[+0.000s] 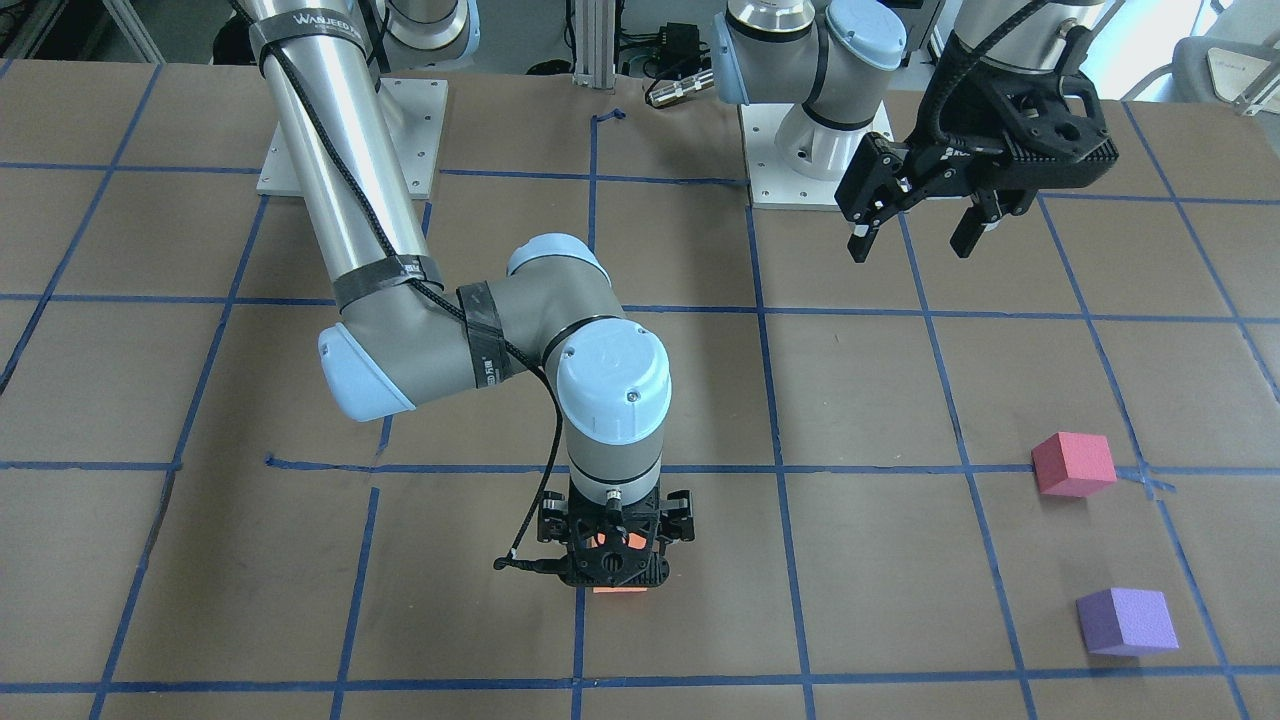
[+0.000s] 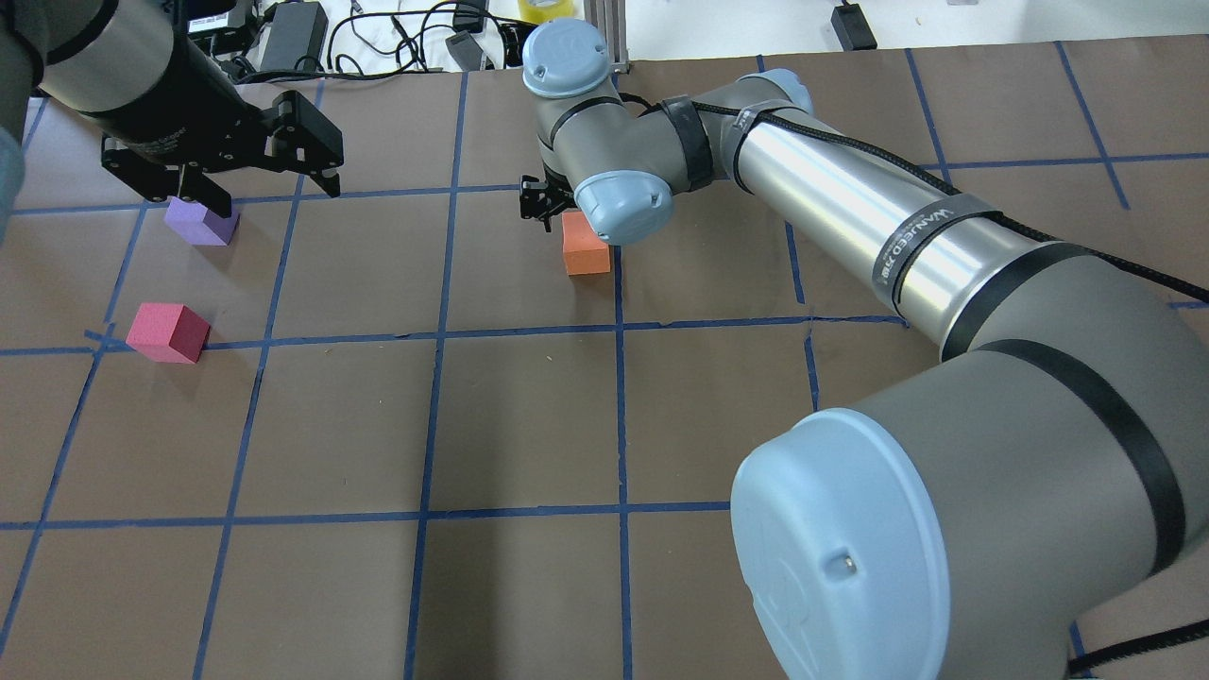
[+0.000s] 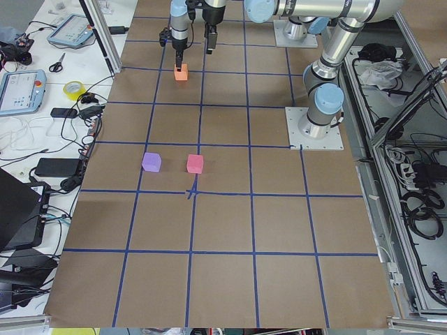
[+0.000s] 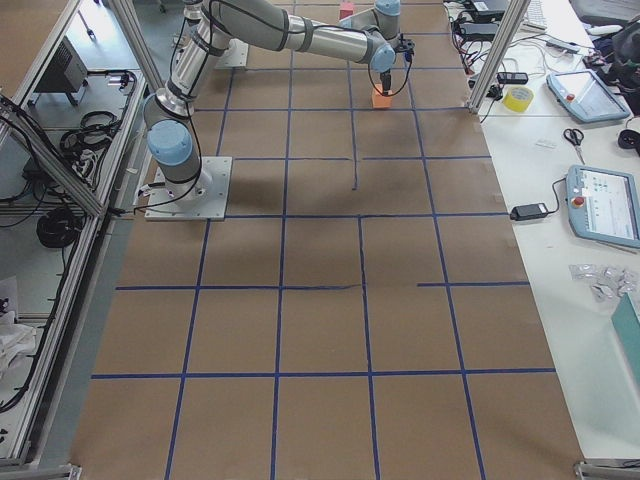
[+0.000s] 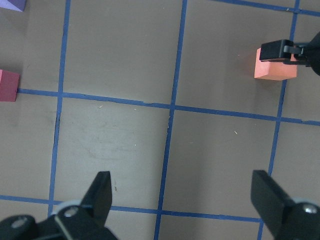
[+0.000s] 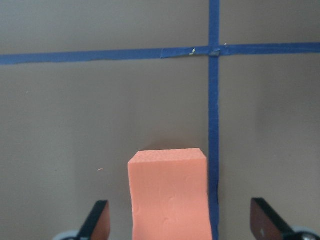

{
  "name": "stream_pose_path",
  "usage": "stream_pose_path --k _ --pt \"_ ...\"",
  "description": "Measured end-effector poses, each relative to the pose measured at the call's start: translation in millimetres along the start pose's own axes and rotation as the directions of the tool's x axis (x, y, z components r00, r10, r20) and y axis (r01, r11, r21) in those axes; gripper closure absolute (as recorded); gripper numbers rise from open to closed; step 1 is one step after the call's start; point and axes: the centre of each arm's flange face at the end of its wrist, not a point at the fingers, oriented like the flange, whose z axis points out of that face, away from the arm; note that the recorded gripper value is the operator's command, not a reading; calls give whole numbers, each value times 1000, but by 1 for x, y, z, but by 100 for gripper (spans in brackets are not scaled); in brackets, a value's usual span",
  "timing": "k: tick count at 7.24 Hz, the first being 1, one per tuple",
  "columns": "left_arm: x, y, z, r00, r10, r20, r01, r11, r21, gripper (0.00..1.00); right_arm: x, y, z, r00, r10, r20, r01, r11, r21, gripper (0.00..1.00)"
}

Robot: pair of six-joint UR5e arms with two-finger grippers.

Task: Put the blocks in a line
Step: 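Set the orange cube down, open the right gripper and withdraw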

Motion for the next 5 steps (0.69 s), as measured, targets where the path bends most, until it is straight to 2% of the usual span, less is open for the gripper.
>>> stream_pose_path --k 2,3,5 --pt "0 1 -1 1000 -1 0 1 1000 1 0 53 -17 -60 998 66 5 -66 998 -9 0" --pt "0 0 -1 1000 -1 0 1 1000 1 0 91 -24 -97 996 81 24 -81 997 -20 0" --pt "0 0 0 1000 0 -1 0 1000 1 0 179 -29 -155 1000 23 19 -22 998 -56 0"
